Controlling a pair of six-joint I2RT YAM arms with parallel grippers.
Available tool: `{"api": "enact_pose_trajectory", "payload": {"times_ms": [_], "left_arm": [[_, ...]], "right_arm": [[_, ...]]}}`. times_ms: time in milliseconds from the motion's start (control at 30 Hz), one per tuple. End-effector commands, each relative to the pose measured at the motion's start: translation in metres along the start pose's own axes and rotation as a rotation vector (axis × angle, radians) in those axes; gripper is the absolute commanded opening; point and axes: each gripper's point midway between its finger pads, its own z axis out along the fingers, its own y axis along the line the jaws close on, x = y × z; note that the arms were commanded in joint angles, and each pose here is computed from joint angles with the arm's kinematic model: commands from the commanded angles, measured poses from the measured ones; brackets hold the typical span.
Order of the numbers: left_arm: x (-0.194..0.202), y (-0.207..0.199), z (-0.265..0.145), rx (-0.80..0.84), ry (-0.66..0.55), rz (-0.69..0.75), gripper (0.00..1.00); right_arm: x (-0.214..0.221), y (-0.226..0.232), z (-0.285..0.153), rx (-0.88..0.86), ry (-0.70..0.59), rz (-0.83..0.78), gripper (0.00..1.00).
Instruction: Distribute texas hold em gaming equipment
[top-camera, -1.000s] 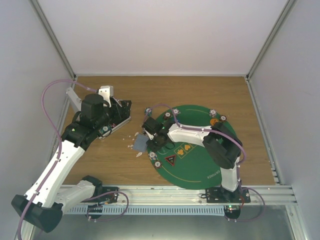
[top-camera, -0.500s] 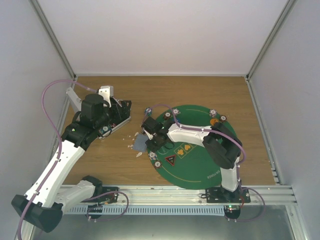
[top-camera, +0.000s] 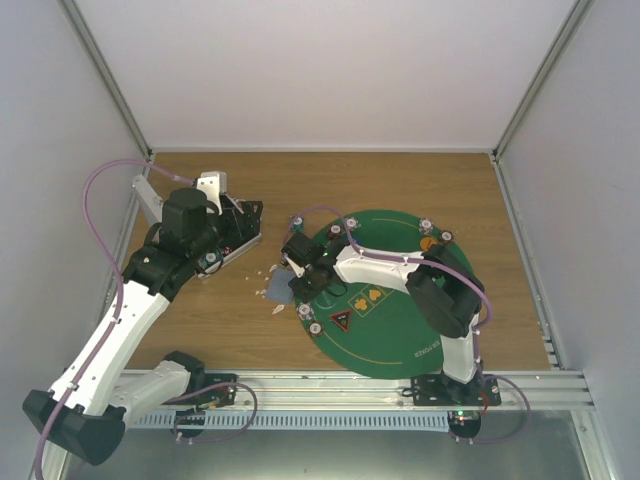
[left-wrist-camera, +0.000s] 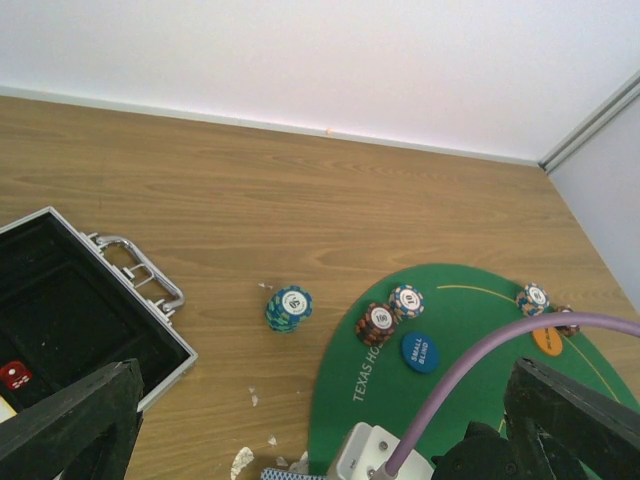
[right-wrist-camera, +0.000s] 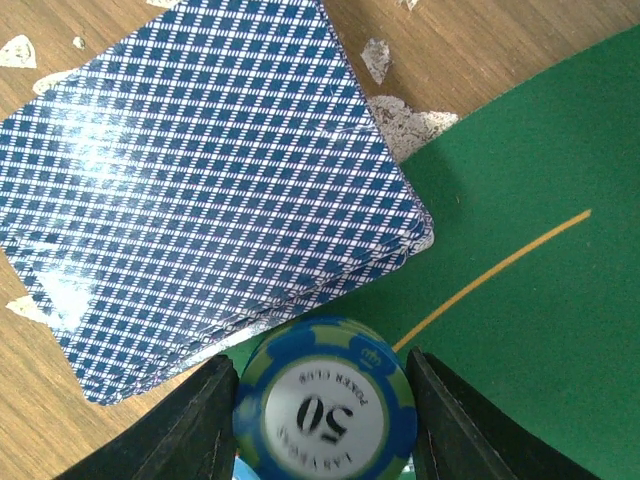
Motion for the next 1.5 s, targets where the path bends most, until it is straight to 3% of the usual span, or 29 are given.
{"api": "enact_pose_trajectory", "payload": {"times_ms": [0, 400, 700, 1167, 1467], "left_arm": [[-0.007, -0.002, -0.005, 0.014, -0.039, -0.011, 0.99], [-0.008, -0.002, -0.007, 0.016, -0.043, -0.009, 0.99], [-0.013, 0.001, -0.011, -0.002, -0.062, 0.003, 0.99], [-0.024, -0.004, -0.008, 0.010, -0.078, 0.047, 0.99], [-0.027, -0.005, -0.001, 0.006, -0.077, 0.065, 0.99]], "right_arm": [[0.001, 0.004, 0.003, 0.001, 0.003, -0.008, 0.47], [-0.006, 0.003, -0.018, 0.014, -0.030, -0.005, 0.50], [-0.054, -0.033, -0.058, 0.049, -0.151, 0.065, 0.57], [-0.123, -0.114, -0.024, 0.147, -0.176, 0.203, 0.78], [-0.147, -0.129, 0.004, 0.152, -0.178, 0.202, 0.84]]}}
